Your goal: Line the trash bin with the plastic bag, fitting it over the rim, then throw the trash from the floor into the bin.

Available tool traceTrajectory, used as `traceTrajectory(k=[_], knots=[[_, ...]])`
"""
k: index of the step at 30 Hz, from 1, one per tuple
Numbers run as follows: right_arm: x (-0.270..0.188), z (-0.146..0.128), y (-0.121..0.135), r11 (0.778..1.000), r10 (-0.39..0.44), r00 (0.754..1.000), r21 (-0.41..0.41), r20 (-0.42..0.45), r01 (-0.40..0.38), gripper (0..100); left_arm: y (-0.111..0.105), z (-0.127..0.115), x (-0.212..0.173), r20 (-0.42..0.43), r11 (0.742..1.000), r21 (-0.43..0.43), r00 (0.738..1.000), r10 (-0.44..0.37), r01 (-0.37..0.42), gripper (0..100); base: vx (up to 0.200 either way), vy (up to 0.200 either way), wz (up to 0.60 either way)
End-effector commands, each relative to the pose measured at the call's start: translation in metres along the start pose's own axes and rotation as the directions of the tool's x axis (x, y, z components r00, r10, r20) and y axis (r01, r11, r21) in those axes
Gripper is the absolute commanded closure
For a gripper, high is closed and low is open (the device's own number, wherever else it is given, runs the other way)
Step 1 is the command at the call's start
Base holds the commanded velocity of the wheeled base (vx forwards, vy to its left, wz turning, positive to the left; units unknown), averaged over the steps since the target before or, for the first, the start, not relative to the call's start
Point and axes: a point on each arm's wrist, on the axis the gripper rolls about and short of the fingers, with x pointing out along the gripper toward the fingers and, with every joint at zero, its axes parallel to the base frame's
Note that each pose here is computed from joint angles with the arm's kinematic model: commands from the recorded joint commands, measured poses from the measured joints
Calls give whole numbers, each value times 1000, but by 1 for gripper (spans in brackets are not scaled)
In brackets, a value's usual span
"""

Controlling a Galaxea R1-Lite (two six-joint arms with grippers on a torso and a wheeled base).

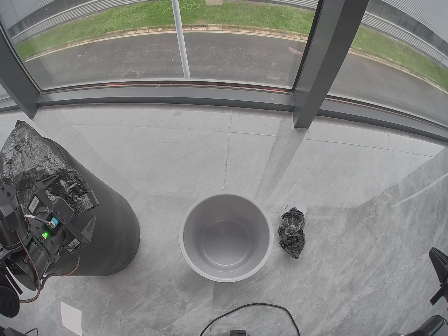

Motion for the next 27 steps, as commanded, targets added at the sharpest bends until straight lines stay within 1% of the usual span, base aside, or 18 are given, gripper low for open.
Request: traceTrajectory(k=[1,3,6,13,15,16,18,20,27], knots=[[-1,-1,0,1000,2,1000,-2,5,-2,100,2,2,2,6,1000,-5,1000,17,-17,0,0,0,0],[-1,-2,0,1000,5,1000,-1,-1,-5,100,4,5,2,25,999,-16,999,42,-41,0,0,0,0],[-1,-2,0,1000,3,1000,-1,0,-3,100,5,6,3,35,998,-23,998,54,-53,0,0,0,0],[-2,-2,0,1000,3,1000,-2,8,-3,100,1,4,7,3,999,-7,999,54,-54,0,0,0,0],[-2,-2,0,1000,3,1000,-2,8,-3,100,3,6,11,8,996,13,996,93,-93,0,0,0,0],[-1,-2,0,1000,3,1000,-2,6,-3,100,3,7,12,10,995,13,995,100,-100,0,0,0,0],[-1,-3,0,1000,9,1000,-1,3,-9,100,3,9,17,25,990,1,990,139,-139,0,0,0,0],[-1,-4,0,1000,17,1000,-1,0,-17,100,3,10,21,32,988,4,988,153,-153,0,0,0,0],[-2,-4,1,1000,17,1000,-2,9,-17,100,-2,8,29,12,989,40,990,142,-142,0,0,0,0]])
